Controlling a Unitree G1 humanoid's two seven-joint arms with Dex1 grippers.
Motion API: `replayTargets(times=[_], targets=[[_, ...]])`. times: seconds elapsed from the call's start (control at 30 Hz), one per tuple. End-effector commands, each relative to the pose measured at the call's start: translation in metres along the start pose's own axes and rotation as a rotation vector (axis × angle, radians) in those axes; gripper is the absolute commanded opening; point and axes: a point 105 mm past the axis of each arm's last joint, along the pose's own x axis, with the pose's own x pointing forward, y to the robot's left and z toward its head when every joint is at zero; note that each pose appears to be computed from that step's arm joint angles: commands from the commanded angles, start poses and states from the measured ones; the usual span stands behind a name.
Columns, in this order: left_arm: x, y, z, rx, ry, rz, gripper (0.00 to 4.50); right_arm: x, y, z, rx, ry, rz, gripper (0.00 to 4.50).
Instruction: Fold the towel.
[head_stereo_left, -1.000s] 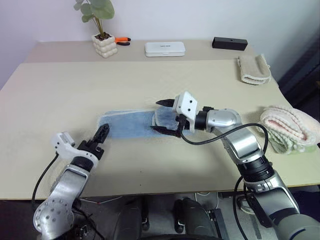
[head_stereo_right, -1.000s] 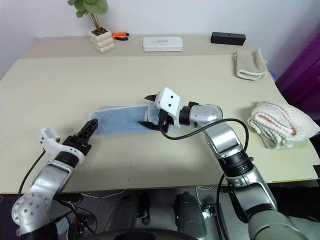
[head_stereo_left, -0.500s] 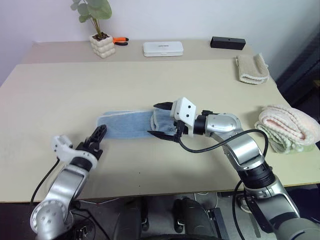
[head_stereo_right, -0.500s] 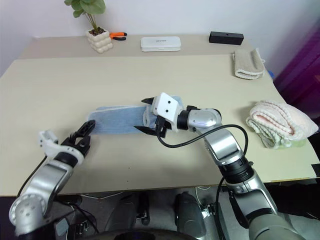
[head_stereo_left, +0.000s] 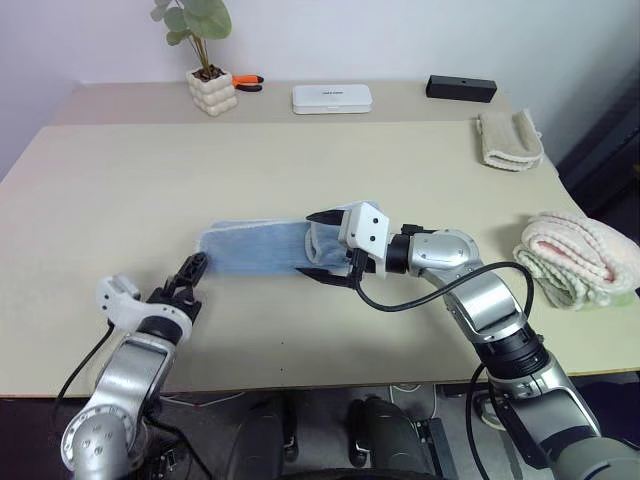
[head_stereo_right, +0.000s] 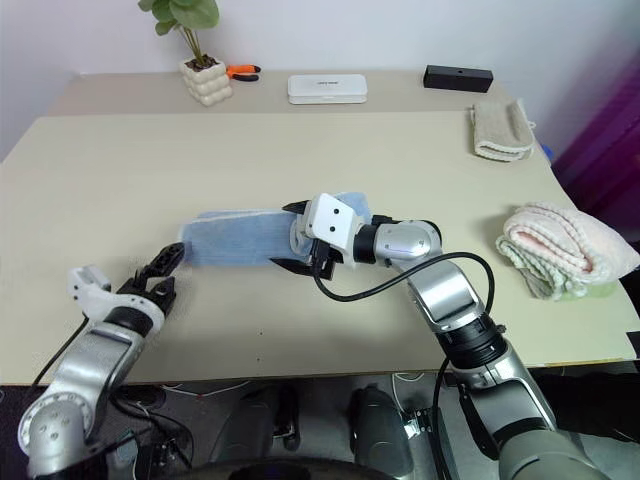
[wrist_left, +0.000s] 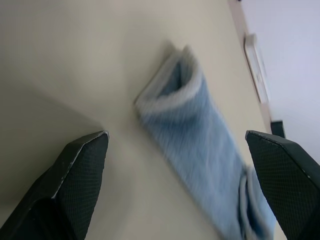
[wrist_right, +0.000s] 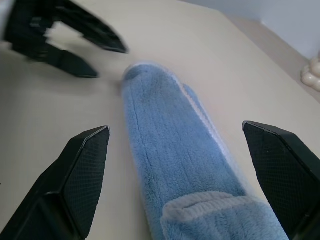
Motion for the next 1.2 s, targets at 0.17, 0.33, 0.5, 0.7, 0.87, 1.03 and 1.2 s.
replayTargets(times=[0.17,0.33,0.5,0.7,0.87,1.03,1.2], targets=[[0.017,0.003,-0.009,-0.022,0.039,0.053,3.15,0.000,-0.001,0.010,-0.042,-0.029,-0.009,4.40],[0.020,0.001,-0.006,-0.026,0.031,0.041,0.58,-0.003,0.000,0.008,-0.041,-0.019,-0.027,4.40],[0.016,-0.002,0.019,-0.014,-0.066,-0.014,0.06,-0.002,0.006,0.008,-0.032,-0.024,-0.025,4.40],[-0.008,0.003,0.075,0.114,-0.261,-0.041,0.06,-0.002,0.007,0.008,-0.030,-0.024,-0.023,4.40],[-0.022,-0.012,0.099,0.268,-0.314,-0.118,0.06,-0.001,0.005,0.008,-0.034,-0.024,-0.020,4.40],[-0.022,-0.070,0.079,0.587,-0.205,-0.364,0.06,0.002,0.003,0.007,-0.034,-0.027,-0.019,4.40],[-0.023,-0.119,0.009,0.929,0.099,-0.716,0.06,0.004,0.001,0.006,-0.033,-0.025,-0.025,4.40]])
